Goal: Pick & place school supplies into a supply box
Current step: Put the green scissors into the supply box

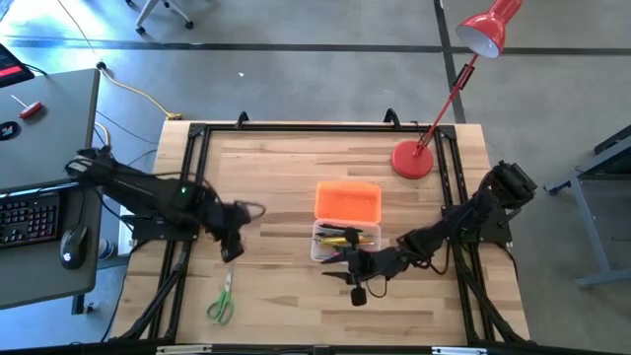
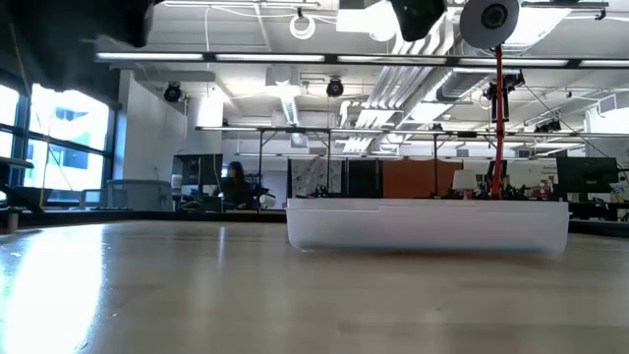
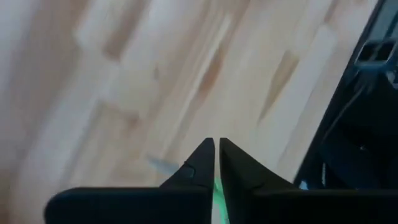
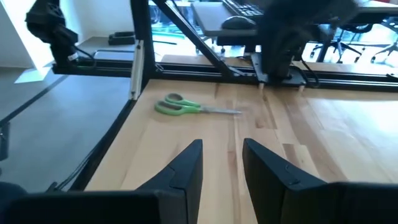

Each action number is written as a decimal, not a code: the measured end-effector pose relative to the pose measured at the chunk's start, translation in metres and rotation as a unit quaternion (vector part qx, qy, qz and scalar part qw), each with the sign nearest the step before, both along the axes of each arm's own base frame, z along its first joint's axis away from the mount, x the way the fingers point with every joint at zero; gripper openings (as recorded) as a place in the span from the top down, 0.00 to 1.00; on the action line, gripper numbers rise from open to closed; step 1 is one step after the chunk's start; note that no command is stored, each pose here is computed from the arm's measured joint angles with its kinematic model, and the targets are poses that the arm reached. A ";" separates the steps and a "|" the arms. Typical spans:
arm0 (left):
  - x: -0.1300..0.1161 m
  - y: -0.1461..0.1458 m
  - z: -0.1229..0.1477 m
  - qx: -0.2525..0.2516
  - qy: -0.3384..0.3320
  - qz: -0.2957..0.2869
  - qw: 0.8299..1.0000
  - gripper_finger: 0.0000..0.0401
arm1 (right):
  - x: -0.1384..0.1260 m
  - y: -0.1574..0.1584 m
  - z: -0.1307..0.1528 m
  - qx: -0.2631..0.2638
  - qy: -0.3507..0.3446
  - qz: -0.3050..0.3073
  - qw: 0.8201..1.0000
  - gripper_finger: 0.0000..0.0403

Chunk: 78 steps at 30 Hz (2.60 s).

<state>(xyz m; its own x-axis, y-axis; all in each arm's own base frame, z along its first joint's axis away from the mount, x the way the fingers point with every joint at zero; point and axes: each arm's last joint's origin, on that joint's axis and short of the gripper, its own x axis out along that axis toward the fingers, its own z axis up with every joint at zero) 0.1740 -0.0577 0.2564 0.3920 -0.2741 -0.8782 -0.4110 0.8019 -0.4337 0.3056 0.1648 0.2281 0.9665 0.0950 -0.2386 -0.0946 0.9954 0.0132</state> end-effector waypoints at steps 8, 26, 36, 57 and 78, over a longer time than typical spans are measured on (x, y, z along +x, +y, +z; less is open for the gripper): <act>-0.021 -0.049 -0.031 -0.088 0.167 0.044 0.981 0.83 | 0.001 -0.002 -0.001 0.002 0.005 -0.002 1.000 0.77; -0.042 -0.162 -0.104 -0.052 0.225 0.096 0.968 0.89 | 0.001 -0.002 -0.001 0.001 0.006 -0.002 1.000 0.77; -0.039 -0.167 -0.130 0.007 0.228 0.095 0.969 0.88 | 0.001 -0.002 -0.001 0.001 0.006 -0.002 1.000 0.77; 0.007 -0.171 -0.085 0.116 0.066 0.052 0.990 0.96 | 0.001 -0.002 -0.001 0.002 0.004 -0.003 1.000 0.77; 0.110 -0.068 -0.073 0.283 -0.037 -0.064 0.956 0.70 | 0.001 -0.002 -0.001 0.002 0.005 -0.002 1.000 0.77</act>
